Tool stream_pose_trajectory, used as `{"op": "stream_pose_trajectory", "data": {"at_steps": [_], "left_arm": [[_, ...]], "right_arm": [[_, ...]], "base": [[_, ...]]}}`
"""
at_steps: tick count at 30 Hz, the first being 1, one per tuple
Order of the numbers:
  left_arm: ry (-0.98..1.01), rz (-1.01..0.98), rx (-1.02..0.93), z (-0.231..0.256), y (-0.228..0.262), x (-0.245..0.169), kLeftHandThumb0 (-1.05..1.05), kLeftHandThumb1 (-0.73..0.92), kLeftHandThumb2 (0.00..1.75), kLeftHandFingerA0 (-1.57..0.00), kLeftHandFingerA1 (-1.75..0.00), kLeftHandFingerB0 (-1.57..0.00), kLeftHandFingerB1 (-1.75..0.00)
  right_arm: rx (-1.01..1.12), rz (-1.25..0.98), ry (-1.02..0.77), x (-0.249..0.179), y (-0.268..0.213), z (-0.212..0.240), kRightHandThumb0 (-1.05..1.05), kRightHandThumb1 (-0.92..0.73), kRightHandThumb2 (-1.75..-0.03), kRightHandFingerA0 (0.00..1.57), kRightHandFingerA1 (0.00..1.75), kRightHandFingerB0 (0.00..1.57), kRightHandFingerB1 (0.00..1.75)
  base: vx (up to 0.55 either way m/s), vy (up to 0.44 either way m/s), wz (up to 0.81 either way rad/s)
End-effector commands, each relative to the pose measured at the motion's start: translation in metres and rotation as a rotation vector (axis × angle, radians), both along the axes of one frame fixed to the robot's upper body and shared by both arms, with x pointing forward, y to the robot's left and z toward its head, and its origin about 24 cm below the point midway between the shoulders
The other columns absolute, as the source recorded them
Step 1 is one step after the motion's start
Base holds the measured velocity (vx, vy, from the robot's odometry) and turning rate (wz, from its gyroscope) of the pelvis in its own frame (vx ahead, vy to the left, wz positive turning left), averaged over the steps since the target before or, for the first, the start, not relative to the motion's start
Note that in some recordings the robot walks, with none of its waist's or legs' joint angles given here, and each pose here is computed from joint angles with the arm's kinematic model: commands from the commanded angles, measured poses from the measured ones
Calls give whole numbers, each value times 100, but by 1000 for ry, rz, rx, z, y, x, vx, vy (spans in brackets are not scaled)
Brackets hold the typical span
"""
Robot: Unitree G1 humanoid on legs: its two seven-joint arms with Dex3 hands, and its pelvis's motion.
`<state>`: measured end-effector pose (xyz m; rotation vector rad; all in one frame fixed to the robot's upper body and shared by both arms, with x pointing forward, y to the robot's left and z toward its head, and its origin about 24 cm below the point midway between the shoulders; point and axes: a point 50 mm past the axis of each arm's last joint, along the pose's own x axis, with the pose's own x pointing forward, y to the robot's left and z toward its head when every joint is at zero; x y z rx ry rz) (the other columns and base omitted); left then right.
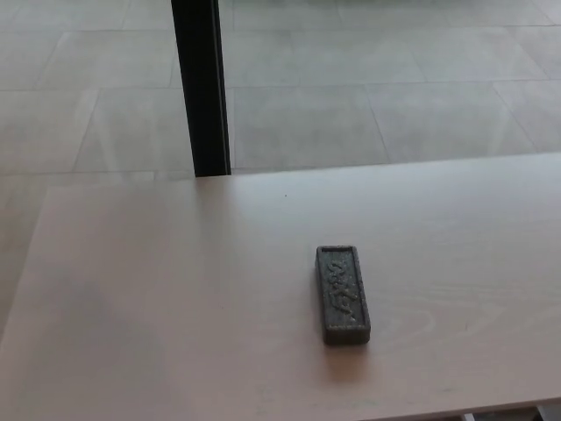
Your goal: The robot uses its right hand to hold the eraser kept in the middle of the desk and use it to wipe the desk by swiping its surface twice
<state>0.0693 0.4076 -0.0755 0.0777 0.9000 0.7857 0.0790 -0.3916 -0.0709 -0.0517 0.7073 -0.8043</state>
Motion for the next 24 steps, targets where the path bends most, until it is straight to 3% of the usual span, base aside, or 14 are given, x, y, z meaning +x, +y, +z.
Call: {"op": "stream_pose_trajectory", "data": {"at_steps": [1, 4, 5, 11, 12, 13, 14, 16, 17, 18, 19, 20, 21, 24], "left_arm": [[-188, 227, -19, 16, 21, -4, -49, 62, 59, -76, -66, -62, -55], [-190, 237, -20, 17, 22, -4, -50, 62, 59, -78, -64, -66, -53], [-187, 232, -15, 17, 22, -4, -50, 62, 59, -78, -64, -66, -53], [-202, 234, -17, 18, 24, -7, -51, 62, 59, -76, -63, -64, -54], [-197, 228, -10, 19, 24, -7, -52, 63, 59, -76, -62, -64, -54], [-193, 225, -7, 19, 25, -7, -51, 63, 59, -75, -61, -62, -52], [-190, 219, -7, 20, 25, -6, -52, 65, 60, -74, -61, -60, -51], [-182, 210, -1, 20, 25, -5, -52, 65, 60, -75, -60, -61, -51], [-181, 205, -5, 20, 25, -4, -52, 66, 60, -74, -60, -60, -51], [-185, 205, -7, 20, 24, -2, -52, 66, 60, -74, -62, -61, -51], [-186, 204, -8, 20, 24, -2, -52, 66, 60, -74, -62, -61, -51], [-185, 203, -4, 20, 24, 0, -52, 66, 60, -75, -63, -62, -51], [-195, 210, -10, 20, 24, 1, -52, 66, 60, -74, -63, -62, -52], [-197, 224, -8, 20, 24, 2, -51, 67, 60, -77, -64, -65, -54]], "right_arm": [[-161, -282, -515, 33, -58, 87, -54, -57, -89, 60, 61, 36, 52], [-186, -312, -621, 59, -67, 116, -55, -59, -92, 63, 63, 32, 51], [-200, -306, -652, 67, -69, 125, -50, -75, -62, 70, 51, 37, 38], [-208, -243, -899, 117, -60, 192, -39, -77, -63, 63, 50, 44, 38], [-240, -158, -979, 141, -47, 219, -21, -70, -70, 88, 66, 76, 54], [-260, -100, -1020, 155, -37, 235, -23, -72, -72, 94, 81, 87, 60], [-233, -15, -1067, 170, -23, 248, -31, -73, -73, 91, 129, 94, 79], [-190, 109, -1150, 190, 5, 266, -33, -69, -74, 99, 146, 91, 85], [-152, 192, -1196, 206, 37, 278, -17, -68, -86, 114, 164, 80, 114], [-151, 241, -1208, 212, 49, 282, -16, -71, -95, 100, 175, 74, 125], [-150, 246, -1208, 212, 51, 282, -16, -71, -95, 100, 175, 74, 125], [-147, 330, -1223, 225, 79, 289, -24, -53, -117, 131, 147, 89, 119], [-148, 391, -1235, 229, 93, 290, -14, -48, -127, 105, 175, 81, 143], [-157, 567, -1234, 240, 135, 286, -19, -45, -127, 105, 175, 86, 151]], "base": [[0, 0, 0], [0, 0, 0], [0, 0, 0], [0, 0, 0], [0, 0, 0], [0, 0, 0], [0, 0, 0], [0, 0, 0], [0, 0, 0], [0, 0, 0], [0, 0, 0], [0, 0, 0], [0, 0, 0], [0, 0, 0]]}}
